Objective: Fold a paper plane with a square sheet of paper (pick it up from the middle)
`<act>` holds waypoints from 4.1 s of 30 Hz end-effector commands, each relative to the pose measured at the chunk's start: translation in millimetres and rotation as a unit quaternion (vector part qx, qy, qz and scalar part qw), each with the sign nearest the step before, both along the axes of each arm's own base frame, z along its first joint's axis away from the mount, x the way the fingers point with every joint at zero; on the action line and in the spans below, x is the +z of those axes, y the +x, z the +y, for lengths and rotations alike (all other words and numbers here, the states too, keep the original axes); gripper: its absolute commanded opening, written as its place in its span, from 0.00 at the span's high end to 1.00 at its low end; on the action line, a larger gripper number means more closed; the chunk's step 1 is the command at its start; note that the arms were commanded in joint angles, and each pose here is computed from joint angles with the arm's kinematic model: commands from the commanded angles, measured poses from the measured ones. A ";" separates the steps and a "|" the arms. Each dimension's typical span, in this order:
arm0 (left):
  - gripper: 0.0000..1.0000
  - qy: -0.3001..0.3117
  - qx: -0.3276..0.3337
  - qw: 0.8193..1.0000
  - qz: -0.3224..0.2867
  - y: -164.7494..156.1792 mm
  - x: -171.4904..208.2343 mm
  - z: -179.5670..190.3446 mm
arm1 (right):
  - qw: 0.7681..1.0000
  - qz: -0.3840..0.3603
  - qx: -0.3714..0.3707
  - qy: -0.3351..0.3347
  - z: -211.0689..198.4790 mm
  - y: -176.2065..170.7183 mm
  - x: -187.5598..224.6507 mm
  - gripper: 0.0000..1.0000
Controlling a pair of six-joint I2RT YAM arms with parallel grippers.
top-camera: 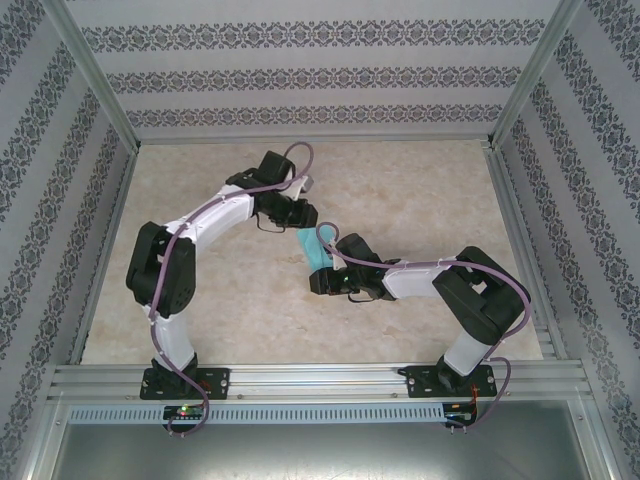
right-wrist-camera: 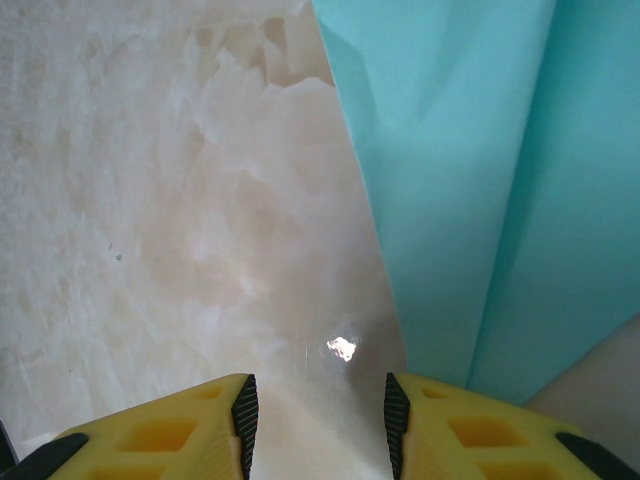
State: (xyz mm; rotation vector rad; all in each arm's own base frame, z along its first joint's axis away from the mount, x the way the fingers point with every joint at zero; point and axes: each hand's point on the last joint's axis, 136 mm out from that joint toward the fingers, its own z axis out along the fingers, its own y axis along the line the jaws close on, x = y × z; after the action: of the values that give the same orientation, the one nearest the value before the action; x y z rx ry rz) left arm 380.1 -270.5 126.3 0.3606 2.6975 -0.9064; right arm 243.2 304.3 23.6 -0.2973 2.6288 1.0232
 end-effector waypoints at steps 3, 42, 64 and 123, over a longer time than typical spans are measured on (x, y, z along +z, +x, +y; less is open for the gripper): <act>0.74 -0.041 -0.009 0.998 0.043 -7.6 -33.1 -18.4 | 0.992 0.095 0.022 -0.075 -23.2 -48.6 -51.5 0.59; 0.80 0.048 -0.018 0.996 0.066 -25.2 -137.2 6.7 | 0.989 0.021 -0.066 0.130 -27.1 10.0 55.5 0.62; 0.84 0.043 -0.035 0.998 -0.014 -21.3 -131.9 9.9 | 0.981 0.073 -0.087 0.155 -7.2 119.1 35.6 0.80; 0.86 0.100 -0.085 0.990 -0.055 -28.6 -149.5 13.6 | 0.986 0.089 -0.120 0.078 -13.2 187.2 6.4 0.92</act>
State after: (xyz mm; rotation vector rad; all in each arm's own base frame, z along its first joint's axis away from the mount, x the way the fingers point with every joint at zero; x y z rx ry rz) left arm 375.2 -280.2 19.6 0.6539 2.5449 -0.7805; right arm 425.9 286.6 37.0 0.1655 2.6187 1.2258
